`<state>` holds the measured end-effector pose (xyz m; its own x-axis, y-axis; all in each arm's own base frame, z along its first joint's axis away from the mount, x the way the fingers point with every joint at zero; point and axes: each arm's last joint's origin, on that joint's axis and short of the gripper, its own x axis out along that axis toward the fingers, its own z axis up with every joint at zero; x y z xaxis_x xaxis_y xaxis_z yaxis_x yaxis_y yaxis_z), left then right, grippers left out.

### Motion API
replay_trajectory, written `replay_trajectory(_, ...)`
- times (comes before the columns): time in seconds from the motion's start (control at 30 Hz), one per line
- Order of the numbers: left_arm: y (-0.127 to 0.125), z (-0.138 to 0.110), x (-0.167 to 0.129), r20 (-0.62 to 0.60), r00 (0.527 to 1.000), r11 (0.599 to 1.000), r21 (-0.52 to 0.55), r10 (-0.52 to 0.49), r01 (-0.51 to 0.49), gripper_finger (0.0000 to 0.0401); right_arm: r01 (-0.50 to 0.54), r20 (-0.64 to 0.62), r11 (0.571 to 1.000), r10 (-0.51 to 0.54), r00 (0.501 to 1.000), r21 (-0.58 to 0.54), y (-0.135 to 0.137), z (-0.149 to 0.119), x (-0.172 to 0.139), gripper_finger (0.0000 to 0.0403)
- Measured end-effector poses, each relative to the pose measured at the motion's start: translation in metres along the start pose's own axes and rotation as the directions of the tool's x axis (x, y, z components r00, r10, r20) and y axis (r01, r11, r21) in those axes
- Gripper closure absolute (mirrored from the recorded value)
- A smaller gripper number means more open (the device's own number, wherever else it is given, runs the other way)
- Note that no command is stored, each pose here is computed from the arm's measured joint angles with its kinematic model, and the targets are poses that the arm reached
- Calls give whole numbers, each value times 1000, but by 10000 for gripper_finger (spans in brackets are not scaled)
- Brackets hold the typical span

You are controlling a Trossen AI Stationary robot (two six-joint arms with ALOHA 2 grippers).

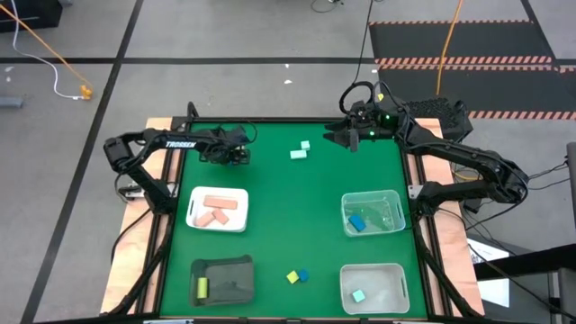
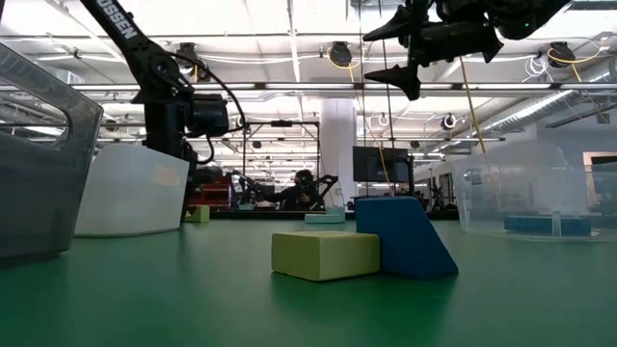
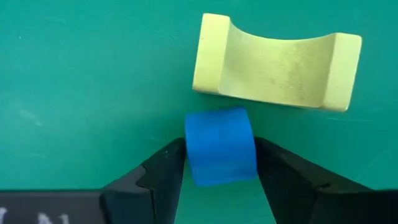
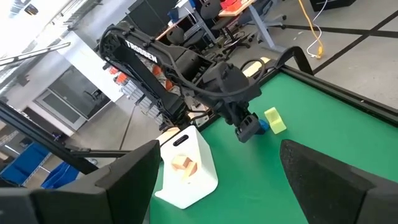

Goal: Sort & place blocks by color
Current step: Put the top blue block into the transparent bin

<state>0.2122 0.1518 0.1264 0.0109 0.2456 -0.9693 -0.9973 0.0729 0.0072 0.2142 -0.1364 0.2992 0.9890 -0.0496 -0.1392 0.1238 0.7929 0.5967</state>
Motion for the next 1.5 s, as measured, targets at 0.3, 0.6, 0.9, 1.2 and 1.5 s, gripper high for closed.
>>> replay_trajectory(0.3,-4,-4,-5,39,999,1000,-22,-15,16,269,0,-1,1000,0,1000,1,0,0,0,83)
replay_trajectory(0.6,-13,-18,-44,90,978,980,-50,-187,192,269,0,-10,998,0,1000,64,0,-1,0,83)
replay_trajectory(0.9,-40,-31,-130,347,647,698,34,-679,715,269,-31,-21,956,26,999,-292,16,-10,11,83)
replay_trajectory(1.2,-65,-47,-181,410,204,296,174,-889,939,269,1,179,780,143,973,-625,50,-10,32,83)
replay_trajectory(1.5,-72,-74,-204,404,36,123,192,-914,974,269,-79,169,679,291,942,-729,72,-29,56,83)
